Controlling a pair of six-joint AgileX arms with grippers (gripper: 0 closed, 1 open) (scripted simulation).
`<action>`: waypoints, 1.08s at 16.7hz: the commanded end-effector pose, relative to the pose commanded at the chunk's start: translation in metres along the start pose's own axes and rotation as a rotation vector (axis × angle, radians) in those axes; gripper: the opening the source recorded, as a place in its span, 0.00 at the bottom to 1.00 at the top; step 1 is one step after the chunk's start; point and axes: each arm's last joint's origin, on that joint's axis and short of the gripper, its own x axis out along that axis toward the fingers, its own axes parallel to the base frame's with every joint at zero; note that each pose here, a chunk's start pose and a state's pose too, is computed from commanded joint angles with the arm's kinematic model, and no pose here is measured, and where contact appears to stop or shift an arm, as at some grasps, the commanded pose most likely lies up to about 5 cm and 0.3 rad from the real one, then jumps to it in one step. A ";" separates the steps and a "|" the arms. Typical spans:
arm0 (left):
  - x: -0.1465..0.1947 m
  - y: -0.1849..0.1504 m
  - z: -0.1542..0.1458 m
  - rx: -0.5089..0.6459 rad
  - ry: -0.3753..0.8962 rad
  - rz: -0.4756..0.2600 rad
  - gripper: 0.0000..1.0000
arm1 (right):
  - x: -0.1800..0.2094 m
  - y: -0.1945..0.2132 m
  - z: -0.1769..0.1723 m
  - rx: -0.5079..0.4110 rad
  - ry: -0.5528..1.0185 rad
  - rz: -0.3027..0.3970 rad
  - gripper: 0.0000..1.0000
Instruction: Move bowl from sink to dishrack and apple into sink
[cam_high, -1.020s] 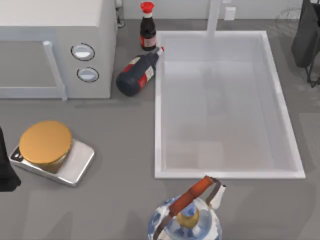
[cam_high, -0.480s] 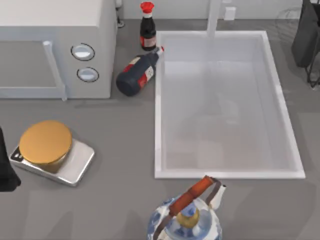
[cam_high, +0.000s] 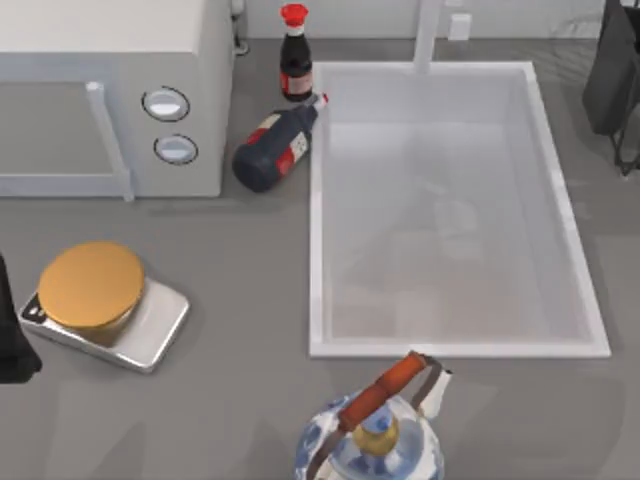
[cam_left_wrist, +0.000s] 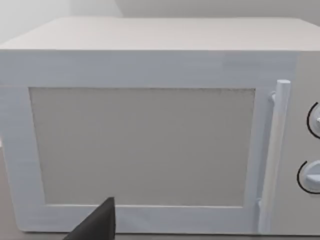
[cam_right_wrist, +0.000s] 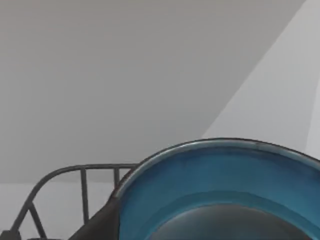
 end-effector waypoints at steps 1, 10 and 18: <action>0.000 0.000 0.000 0.000 0.000 0.000 1.00 | -0.007 0.005 0.002 0.003 0.014 0.000 1.00; 0.000 0.000 0.000 0.000 0.000 0.000 1.00 | -0.149 0.065 0.048 -0.016 -0.060 0.004 1.00; 0.000 0.000 0.000 0.000 0.000 0.000 1.00 | -0.255 0.091 -0.014 -0.015 -0.130 0.014 1.00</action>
